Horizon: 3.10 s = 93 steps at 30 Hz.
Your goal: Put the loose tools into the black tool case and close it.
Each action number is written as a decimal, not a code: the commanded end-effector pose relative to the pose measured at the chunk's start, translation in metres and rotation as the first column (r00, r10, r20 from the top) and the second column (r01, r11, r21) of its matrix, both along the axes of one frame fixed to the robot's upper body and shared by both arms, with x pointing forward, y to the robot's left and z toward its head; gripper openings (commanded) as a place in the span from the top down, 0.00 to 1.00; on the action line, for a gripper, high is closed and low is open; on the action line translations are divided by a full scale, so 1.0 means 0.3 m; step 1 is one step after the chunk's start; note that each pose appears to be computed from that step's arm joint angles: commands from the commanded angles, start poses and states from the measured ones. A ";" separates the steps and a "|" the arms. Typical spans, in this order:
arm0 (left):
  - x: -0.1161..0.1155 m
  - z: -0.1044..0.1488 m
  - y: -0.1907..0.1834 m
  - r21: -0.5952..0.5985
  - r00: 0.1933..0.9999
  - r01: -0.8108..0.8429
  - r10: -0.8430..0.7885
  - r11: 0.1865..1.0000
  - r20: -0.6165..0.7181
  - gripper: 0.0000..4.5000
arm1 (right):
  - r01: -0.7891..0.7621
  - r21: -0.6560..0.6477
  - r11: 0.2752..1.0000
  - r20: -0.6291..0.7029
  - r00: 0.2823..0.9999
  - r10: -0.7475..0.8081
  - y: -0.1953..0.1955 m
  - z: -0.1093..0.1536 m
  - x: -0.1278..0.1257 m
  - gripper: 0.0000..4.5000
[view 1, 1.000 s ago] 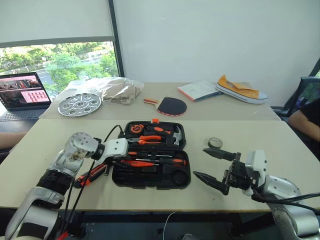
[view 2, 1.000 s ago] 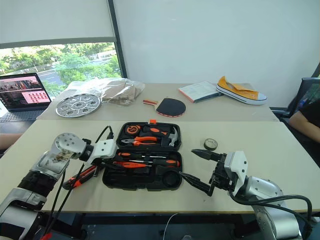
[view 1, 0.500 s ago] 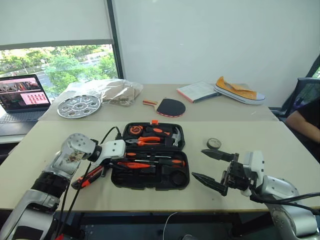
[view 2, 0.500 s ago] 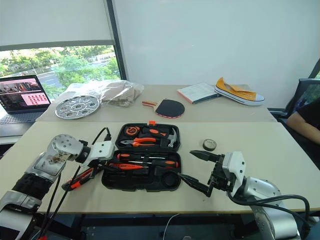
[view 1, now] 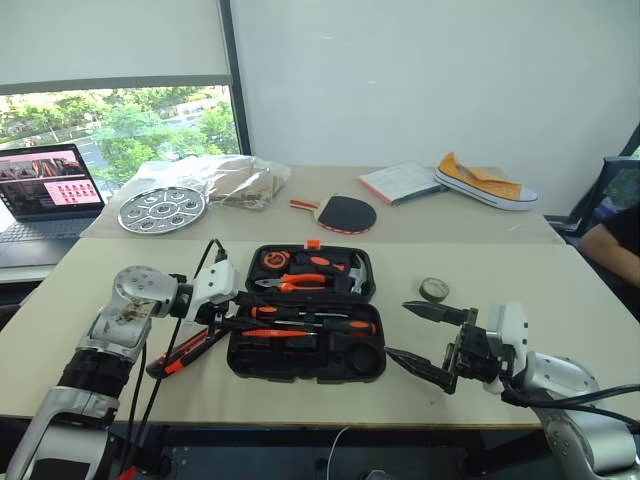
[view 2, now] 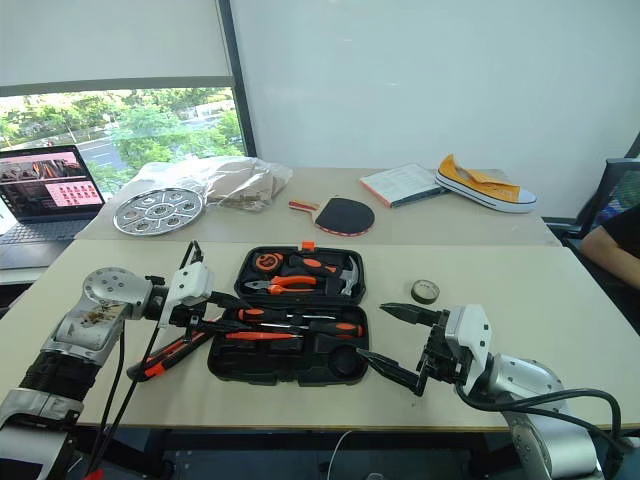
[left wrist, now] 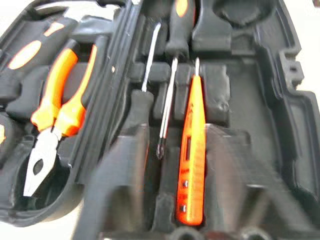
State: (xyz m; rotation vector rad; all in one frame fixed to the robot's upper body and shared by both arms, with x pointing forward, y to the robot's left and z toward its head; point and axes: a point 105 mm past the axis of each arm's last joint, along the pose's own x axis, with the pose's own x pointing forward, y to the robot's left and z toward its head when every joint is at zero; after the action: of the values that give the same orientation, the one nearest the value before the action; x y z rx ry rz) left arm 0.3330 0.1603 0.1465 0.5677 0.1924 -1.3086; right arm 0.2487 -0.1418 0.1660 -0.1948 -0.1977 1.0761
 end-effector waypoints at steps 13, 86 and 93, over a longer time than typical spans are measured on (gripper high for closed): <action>-0.021 -0.083 -0.030 0.074 0.999 -0.013 0.015 0.997 -0.028 0.99 | -0.002 0.011 1.000 0.013 1.000 0.002 0.001 0.011 -0.008 0.00; -0.159 -0.218 0.412 0.049 0.775 -0.624 0.626 0.780 -0.088 0.32 | -0.081 -0.007 0.997 0.064 0.995 0.082 0.038 0.013 -0.072 0.00; -0.166 -0.107 0.432 -0.155 0.812 -0.583 0.576 0.798 -0.092 0.63 | -0.066 -0.006 0.998 0.058 0.996 0.066 0.037 0.010 -0.067 0.00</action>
State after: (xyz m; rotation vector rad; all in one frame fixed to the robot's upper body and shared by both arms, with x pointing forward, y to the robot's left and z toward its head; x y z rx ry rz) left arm 0.2836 0.2833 0.0887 0.3182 0.3691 -0.7119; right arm 0.2314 -0.1321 0.1597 -0.1946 -0.2185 1.1339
